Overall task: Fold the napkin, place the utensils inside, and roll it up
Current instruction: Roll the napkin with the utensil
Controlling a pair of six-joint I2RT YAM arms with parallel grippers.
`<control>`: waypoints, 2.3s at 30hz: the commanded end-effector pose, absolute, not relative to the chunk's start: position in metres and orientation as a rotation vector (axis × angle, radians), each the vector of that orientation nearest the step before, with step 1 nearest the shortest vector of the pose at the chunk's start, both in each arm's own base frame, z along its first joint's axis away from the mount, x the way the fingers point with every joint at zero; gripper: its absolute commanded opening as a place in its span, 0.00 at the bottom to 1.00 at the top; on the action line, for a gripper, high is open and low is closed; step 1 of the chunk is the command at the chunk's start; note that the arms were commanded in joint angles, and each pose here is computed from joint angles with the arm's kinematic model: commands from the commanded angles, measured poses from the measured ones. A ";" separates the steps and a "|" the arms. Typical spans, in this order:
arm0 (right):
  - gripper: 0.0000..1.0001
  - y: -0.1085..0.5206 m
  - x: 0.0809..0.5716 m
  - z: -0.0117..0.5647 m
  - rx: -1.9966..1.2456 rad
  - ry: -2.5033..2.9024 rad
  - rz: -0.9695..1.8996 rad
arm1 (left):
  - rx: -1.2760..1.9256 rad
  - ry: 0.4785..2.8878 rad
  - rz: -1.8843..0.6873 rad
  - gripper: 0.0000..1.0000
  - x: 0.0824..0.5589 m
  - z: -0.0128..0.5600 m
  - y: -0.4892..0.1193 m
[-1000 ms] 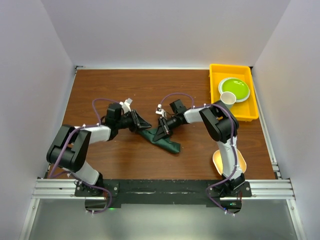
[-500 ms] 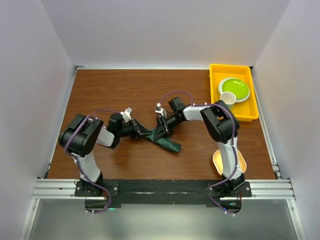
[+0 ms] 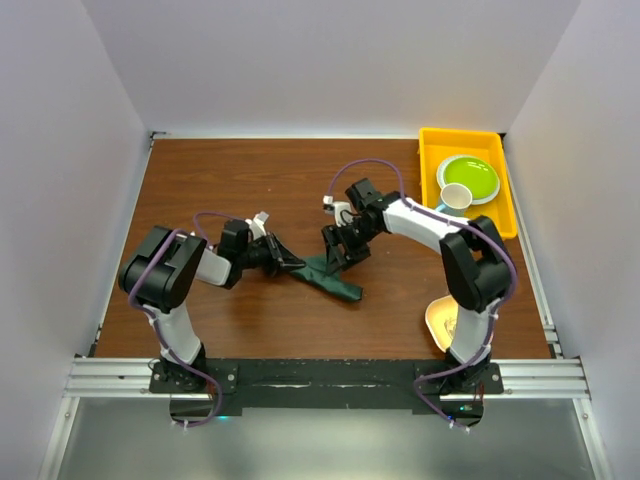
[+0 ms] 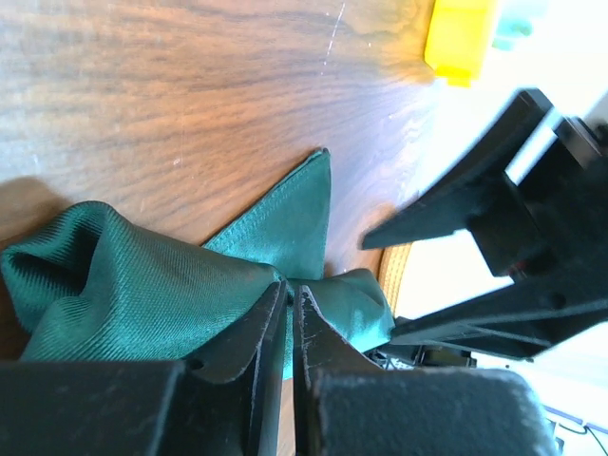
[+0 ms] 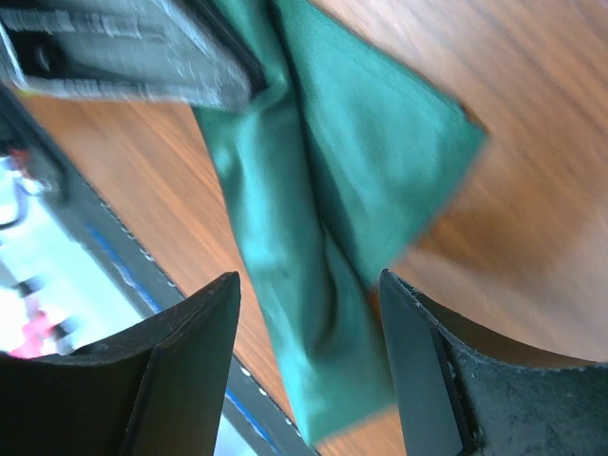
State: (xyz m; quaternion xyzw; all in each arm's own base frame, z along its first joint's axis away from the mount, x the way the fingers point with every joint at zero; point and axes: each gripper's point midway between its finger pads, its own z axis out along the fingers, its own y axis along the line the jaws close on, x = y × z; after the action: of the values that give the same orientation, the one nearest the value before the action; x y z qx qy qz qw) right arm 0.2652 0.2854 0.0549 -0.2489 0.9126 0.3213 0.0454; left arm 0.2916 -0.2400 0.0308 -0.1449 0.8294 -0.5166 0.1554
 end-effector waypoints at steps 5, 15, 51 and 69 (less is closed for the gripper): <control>0.64 0.235 0.234 0.034 -0.761 2.823 0.624 | -0.391 2.489 -1.409 0.11 0.294 0.019 -0.240; 0.67 0.227 0.263 0.073 -0.825 2.619 0.227 | -0.390 2.524 -1.400 0.11 0.293 0.024 -0.240; 0.20 0.333 0.264 0.018 -1.094 2.354 0.049 | -0.366 2.602 -1.217 0.22 0.307 0.045 -0.226; 0.13 0.342 0.266 0.041 -0.900 2.619 1.472 | -0.321 2.359 -1.275 0.30 0.348 0.112 -0.206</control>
State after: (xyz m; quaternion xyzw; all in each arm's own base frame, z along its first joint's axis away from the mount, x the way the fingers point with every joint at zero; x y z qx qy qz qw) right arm 0.2923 0.3326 0.0249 -0.3235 0.8778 0.3361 0.1086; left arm 0.3441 -0.1794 0.0806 -0.1496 0.8825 -0.4001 0.1968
